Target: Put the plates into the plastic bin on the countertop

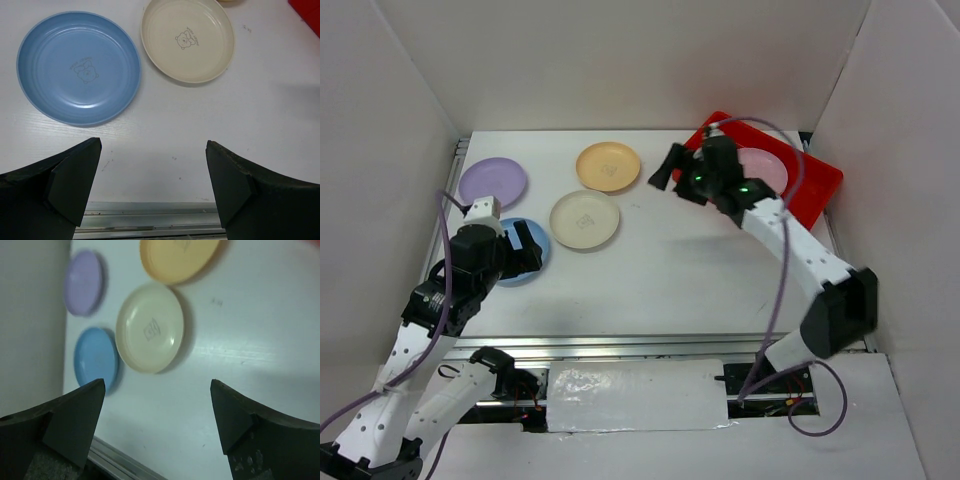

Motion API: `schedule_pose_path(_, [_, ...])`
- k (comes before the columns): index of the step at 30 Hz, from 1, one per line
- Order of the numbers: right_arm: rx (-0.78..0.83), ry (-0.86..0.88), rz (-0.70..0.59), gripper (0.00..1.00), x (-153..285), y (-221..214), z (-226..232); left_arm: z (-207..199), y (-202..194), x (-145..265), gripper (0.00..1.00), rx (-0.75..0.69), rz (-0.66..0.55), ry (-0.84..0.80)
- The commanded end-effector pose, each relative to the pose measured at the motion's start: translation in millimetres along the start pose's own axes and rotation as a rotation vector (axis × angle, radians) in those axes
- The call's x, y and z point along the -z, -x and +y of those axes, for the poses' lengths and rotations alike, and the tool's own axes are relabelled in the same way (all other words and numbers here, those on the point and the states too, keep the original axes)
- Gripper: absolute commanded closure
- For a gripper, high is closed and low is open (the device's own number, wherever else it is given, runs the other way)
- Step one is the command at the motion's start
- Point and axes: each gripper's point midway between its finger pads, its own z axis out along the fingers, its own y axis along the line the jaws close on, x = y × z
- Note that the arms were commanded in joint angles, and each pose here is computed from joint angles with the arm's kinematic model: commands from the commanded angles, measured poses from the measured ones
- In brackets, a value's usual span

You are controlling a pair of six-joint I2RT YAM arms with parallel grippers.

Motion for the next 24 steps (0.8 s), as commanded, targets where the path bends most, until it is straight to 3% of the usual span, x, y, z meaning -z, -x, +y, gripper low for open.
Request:
schedule_pose_path(1, [0.021, -0.022, 0.183, 0.07, -68, -75, -3, 1, 13, 6, 0.01, 0.018, -0.064, 0.0])
schedule_pose_path(5, [0.083, -0.064, 0.3, 0.09, -125, -130, 13, 1, 14, 7, 0.01, 0.021, -0.071, -0.002])
schedule_pose_path(11, [0.097, -0.209, 0.32, 0.11, -176, -140, 6, -2, 13, 5, 0.01, 0.01, -0.058, -0.012])
schedule_pose_path(15, [0.111, -0.276, 0.365, 0.13, -190, -156, -7, -3, 13, 5, 0.01, 0.009, -0.058, -0.019])
schedule_pose_path(24, [0.143, -0.343, 0.383, 0.29, -194, -168, -19, -3, 13, 6, 0.01, 0.009, -0.059, -0.023])
